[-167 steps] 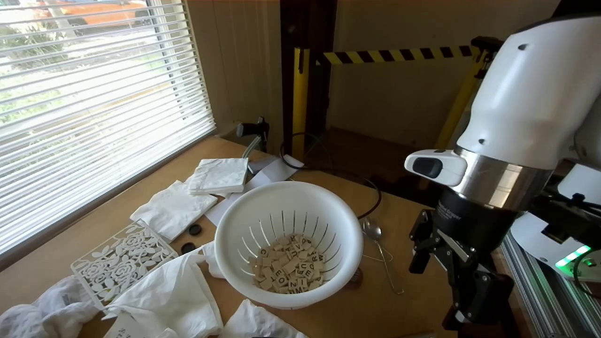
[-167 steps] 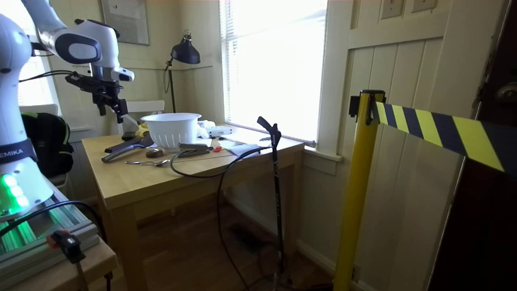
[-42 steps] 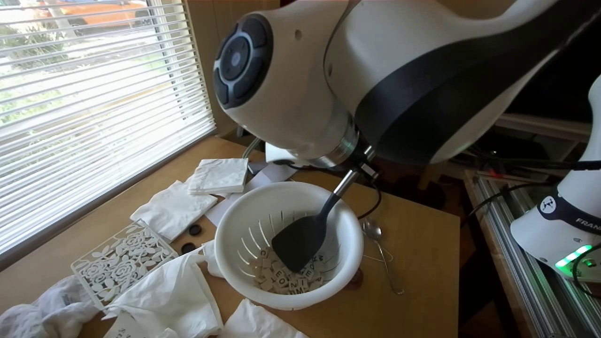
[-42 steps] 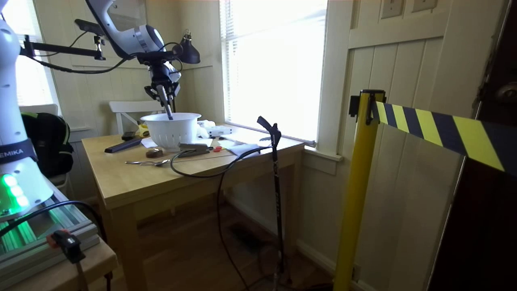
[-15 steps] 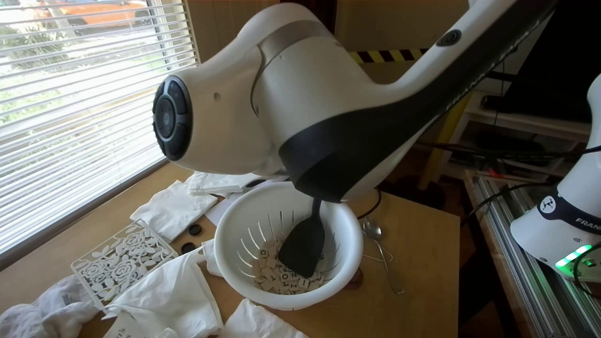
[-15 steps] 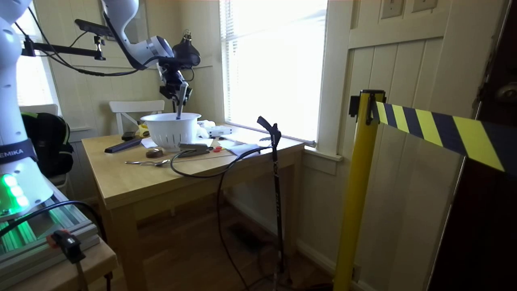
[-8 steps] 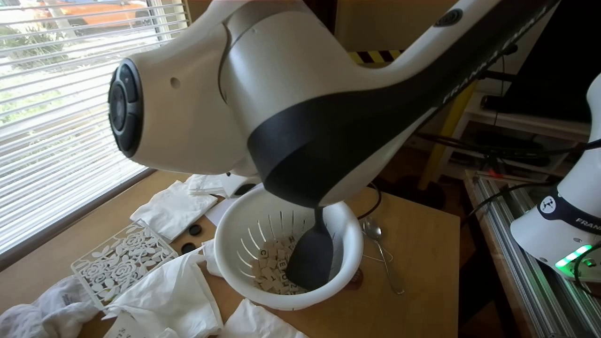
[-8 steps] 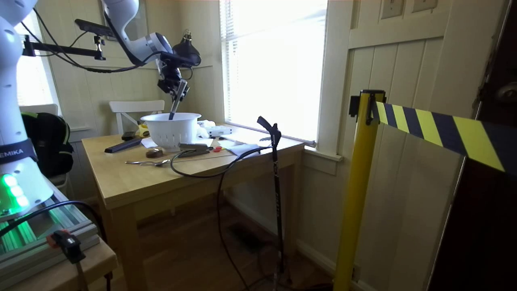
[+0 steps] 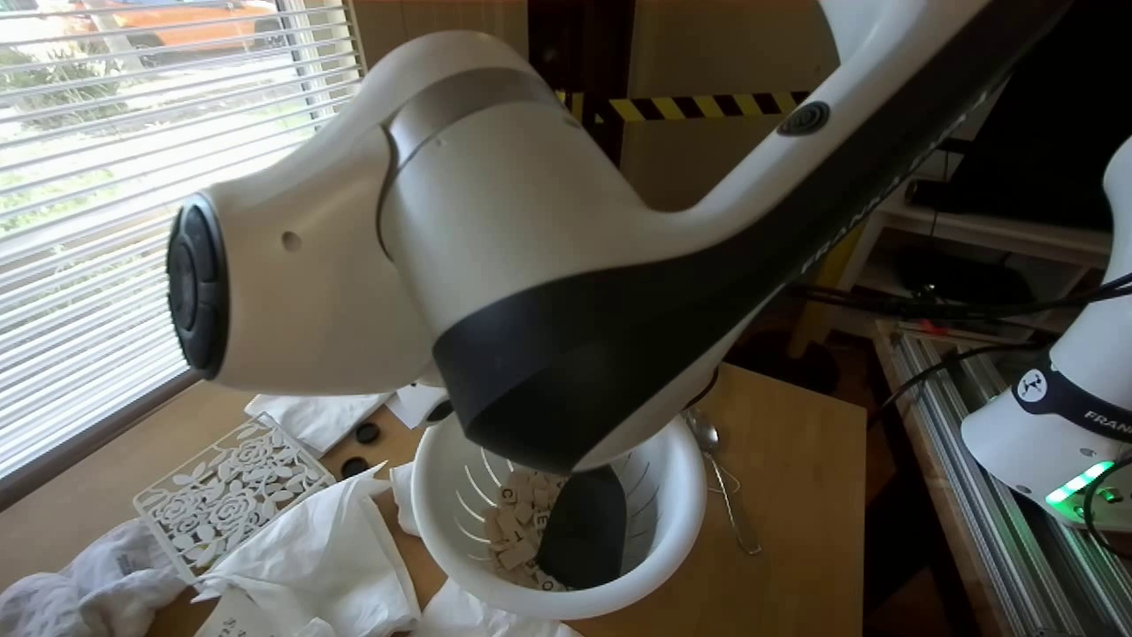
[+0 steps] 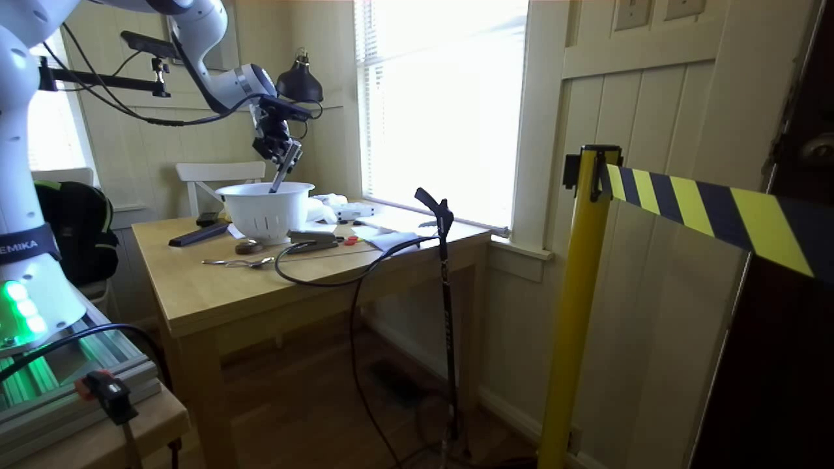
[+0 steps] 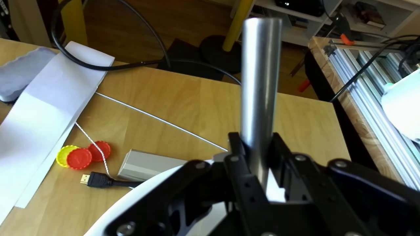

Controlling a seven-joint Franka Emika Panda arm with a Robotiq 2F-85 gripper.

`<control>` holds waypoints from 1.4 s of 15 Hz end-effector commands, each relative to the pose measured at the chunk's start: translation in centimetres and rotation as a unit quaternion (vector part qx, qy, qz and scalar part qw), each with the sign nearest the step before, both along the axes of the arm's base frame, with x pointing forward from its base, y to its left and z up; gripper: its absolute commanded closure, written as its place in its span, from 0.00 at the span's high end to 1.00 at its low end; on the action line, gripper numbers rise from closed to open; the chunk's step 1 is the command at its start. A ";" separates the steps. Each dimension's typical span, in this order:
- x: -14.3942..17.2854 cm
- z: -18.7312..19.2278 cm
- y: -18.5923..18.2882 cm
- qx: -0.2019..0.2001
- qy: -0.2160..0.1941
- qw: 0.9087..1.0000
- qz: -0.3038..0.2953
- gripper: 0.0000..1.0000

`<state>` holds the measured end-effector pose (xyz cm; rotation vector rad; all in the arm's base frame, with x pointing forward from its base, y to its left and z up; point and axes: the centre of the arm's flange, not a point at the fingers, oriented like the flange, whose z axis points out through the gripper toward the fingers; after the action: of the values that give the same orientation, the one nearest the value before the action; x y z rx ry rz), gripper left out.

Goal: Use the black spatula to stir the tiles in the white colander.

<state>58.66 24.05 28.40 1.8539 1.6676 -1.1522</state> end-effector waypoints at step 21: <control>0.4 3.0 0.5 -0.048 0.079 0.994 -0.052 0.06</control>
<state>57.92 22.95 31.26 1.8340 1.4996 -1.3896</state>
